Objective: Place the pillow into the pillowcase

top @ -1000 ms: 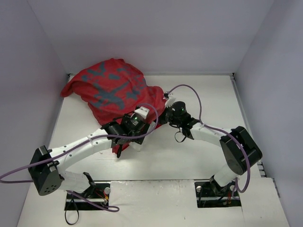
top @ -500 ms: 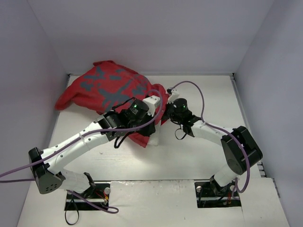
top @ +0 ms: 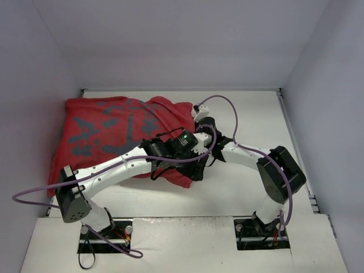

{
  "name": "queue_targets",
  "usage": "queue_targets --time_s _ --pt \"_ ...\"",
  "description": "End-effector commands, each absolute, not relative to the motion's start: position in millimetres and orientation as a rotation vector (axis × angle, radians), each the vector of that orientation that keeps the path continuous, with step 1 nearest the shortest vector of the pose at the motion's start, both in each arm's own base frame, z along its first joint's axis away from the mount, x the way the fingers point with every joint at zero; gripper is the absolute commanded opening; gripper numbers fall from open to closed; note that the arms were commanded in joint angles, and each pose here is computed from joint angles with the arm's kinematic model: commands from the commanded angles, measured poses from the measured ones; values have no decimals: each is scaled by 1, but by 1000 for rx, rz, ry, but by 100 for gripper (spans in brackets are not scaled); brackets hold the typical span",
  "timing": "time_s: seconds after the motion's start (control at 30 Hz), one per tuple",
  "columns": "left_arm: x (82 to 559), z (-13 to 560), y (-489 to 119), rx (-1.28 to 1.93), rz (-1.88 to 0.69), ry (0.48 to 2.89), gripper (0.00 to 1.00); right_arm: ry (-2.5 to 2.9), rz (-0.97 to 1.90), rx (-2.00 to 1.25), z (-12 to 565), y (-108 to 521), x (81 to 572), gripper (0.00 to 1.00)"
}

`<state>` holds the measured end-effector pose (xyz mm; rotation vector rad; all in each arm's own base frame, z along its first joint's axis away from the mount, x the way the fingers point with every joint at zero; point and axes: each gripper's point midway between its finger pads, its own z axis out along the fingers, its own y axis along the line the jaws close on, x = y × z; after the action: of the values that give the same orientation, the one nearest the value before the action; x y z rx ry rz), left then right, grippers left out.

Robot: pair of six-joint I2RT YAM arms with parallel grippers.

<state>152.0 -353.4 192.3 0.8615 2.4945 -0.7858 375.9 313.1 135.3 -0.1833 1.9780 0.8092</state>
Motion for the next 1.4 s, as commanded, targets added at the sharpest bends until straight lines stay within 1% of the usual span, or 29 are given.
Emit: queue_targets --time_s 0.0,0.03,0.07,0.1,0.17,0.2,0.23,0.27,0.3,0.37,0.5,0.6,0.67,0.77,0.83,0.87,0.9,0.97,1.0,1.07,1.1,1.13,1.17,1.2,1.23,1.27,1.37 --pt "165 247 -351 734 -897 2341 56 1774 885 -170 197 328 386 0" --pt "170 251 -340 689 -859 2320 63 1778 882 -185 194 326 384 0" --pt "176 254 -334 646 -820 2305 71 1796 881 -199 187 323 380 3" --pt "182 257 -327 609 -781 2285 73 1799 878 -212 189 320 377 13" --pt "201 268 -306 498 -674 2232 74 1844 827 -245 179 309 375 28" --pt "208 273 -299 451 -639 2215 76 1843 815 -258 183 304 374 42" --pt "222 277 -284 376 -578 2193 76 1854 794 -262 183 294 377 48" --pt "230 280 -278 337 -558 2186 76 1892 764 -271 176 285 375 52" --pt "237 282 -272 303 -542 2181 76 1882 735 -289 181 274 373 57" --pt "259 282 -255 232 -474 2174 76 1924 696 -259 177 243 377 62" --pt "300 254 -235 178 -325 2239 76 1923 668 -218 190 196 378 63" --pt "330 235 -232 191 -263 2291 76 1928 716 -226 193 185 381 58" --pt "343 228 -236 255 -241 2305 76 1927 758 -230 199 186 383 54" --pt "367 214 -251 387 -202 2315 76 1940 789 -217 197 188 387 51" --pt "383 200 -282 549 -266 2321 76 1957 809 -214 192 191 386 49" --pt "386 187 -283 586 -243 2338 76 1961 809 -213 190 191 386 49" --pt "383 195 -304 657 -358 2314 76 1971 810 -210 186 191 386 49" --pt "374 191 -325 775 -466 2304 76 2002 827 -210 174 193 386 49" --pt "362 196 -339 836 -511 2278 76 2013 857 -222 171 197 383 49" --pt "344 207 -345 954 -521 2205 76 2035 881 -226 164 201 381 50" --pt "331 197 -342 1016 -499 2209 76 2037 883 -229 163 202 380 50" --pt "325 196 -337 1026 -495 2214 76 2039 880 -227 162 201 379 51" --pt "319 208 -326 1007 -488 2192 76 2047 873 -226 158 200 377 51" --pt "317 204 -315 993 -452 2207 76 2052 866 -222 156 198 376 51" --pt "316 186 -290 956 -353 2264 76 2058 867 -224 153 198 375 51" --pt "313 195 -274 912 -317 2254 76 2068 873 -228 148 198 373 51" --pt "314 197 -234 726 -189 2290 76 2092 950 -257 142 210 361 50"
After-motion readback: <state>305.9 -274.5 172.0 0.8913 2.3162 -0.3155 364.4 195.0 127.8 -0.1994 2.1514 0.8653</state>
